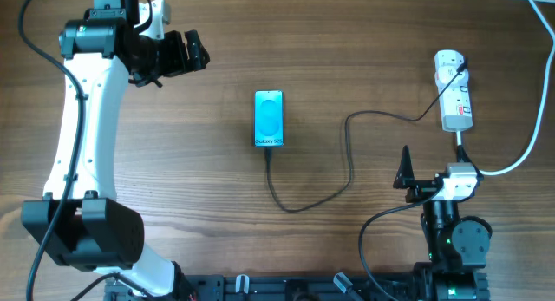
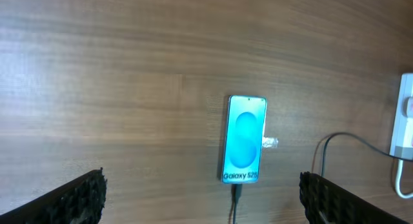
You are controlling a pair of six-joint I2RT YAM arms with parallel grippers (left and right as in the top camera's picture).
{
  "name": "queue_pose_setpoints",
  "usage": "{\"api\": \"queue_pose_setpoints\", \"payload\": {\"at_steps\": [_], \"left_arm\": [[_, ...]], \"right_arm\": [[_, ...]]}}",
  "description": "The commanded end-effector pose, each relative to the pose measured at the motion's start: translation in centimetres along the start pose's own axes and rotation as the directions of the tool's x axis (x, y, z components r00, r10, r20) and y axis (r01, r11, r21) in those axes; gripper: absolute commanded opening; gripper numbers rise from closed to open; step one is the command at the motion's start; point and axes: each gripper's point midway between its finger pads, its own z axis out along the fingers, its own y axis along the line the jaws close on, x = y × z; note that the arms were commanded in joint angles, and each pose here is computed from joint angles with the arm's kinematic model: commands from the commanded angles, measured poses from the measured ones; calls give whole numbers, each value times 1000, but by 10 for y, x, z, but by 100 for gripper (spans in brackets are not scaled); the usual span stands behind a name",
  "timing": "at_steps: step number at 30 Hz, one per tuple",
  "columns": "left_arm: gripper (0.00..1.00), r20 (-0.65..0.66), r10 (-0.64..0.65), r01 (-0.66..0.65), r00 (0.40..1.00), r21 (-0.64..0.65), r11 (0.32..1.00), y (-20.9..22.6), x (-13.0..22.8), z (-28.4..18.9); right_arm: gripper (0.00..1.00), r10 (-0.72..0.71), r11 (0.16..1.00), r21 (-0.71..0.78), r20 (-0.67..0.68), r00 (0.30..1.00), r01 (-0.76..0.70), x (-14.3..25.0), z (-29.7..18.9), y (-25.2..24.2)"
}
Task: Plug charger to phone and switch on socket
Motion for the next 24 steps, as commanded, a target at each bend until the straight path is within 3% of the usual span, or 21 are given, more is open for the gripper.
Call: {"api": "queue_pose_setpoints", "payload": {"at_steps": [1, 10, 20, 24], "left_arm": [[100, -58, -12, 9, 998, -54, 999, 8, 21, -13], [100, -9, 18, -18, 1000, -88, 996, 8, 30, -43], [100, -12, 30, -31, 999, -87, 996, 29, 111, -24], [100, 69, 55, -48, 996, -91, 995, 29, 125, -41]], "right_arm": [[100, 17, 1000, -19, 17, 1000, -17, -3, -1, 4], [100, 17, 1000, -18, 16, 1000, -17, -3, -1, 4], [100, 17, 1000, -18, 16, 1000, -17, -3, -1, 3], [100, 17, 1000, -19, 17, 1000, -17, -3, -1, 4]]}}
